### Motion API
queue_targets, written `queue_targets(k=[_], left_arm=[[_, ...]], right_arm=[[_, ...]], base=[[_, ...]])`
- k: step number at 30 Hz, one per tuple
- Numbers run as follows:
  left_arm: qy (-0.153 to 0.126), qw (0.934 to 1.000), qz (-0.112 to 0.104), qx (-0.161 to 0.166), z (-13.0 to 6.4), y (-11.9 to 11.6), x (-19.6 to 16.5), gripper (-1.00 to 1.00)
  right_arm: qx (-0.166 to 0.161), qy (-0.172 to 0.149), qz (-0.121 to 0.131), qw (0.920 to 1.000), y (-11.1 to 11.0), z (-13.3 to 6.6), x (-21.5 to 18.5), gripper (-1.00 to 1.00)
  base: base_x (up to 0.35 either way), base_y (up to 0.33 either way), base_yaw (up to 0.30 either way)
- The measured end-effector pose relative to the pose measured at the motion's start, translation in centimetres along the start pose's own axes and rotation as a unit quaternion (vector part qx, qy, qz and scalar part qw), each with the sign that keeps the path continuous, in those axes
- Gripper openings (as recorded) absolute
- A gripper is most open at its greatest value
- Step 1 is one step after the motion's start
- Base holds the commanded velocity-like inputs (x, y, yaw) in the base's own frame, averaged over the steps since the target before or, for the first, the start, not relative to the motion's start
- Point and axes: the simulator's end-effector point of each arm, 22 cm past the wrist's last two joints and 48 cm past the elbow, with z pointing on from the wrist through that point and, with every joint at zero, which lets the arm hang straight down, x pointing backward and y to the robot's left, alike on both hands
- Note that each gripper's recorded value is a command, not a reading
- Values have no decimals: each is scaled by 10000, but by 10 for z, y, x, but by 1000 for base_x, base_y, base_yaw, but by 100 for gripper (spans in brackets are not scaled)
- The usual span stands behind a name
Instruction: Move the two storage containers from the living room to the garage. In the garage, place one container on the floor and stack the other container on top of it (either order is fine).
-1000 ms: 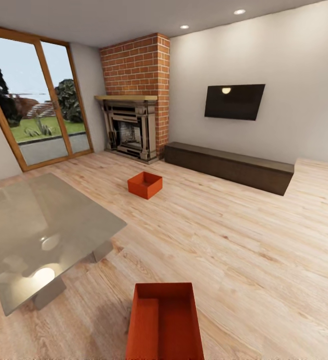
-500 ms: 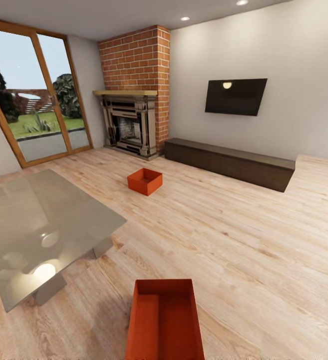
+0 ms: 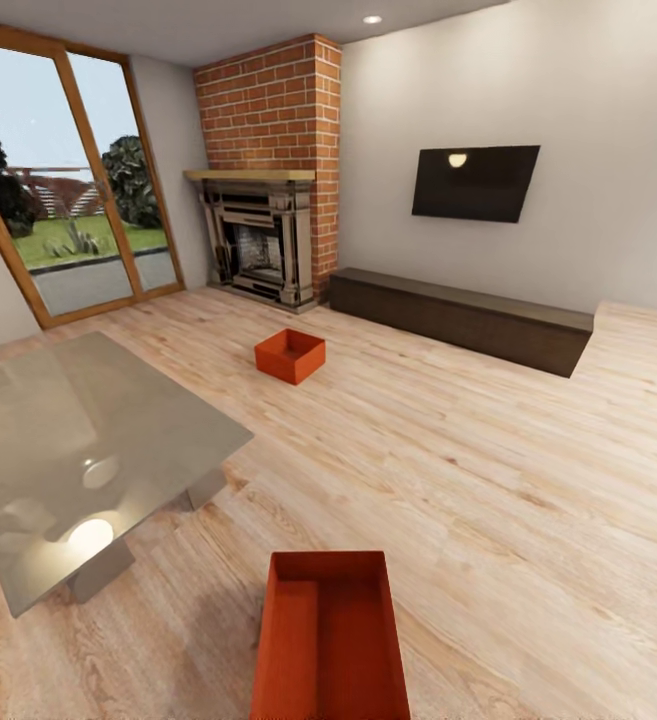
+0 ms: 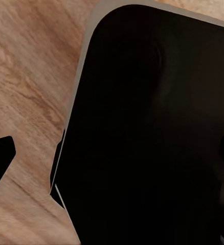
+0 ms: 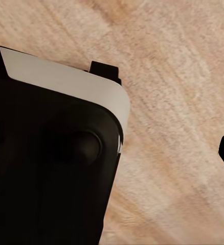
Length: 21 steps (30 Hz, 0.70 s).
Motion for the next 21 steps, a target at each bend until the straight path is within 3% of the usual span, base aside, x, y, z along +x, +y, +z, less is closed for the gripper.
queue_targets(k=[21], left_arm=[[161, 9999, 9, -50, 0, 4, 12, 100]], right_arm=[[-41, 157, -1, 9999, 3, 2, 13, 100]], base=[[0, 0, 0]])
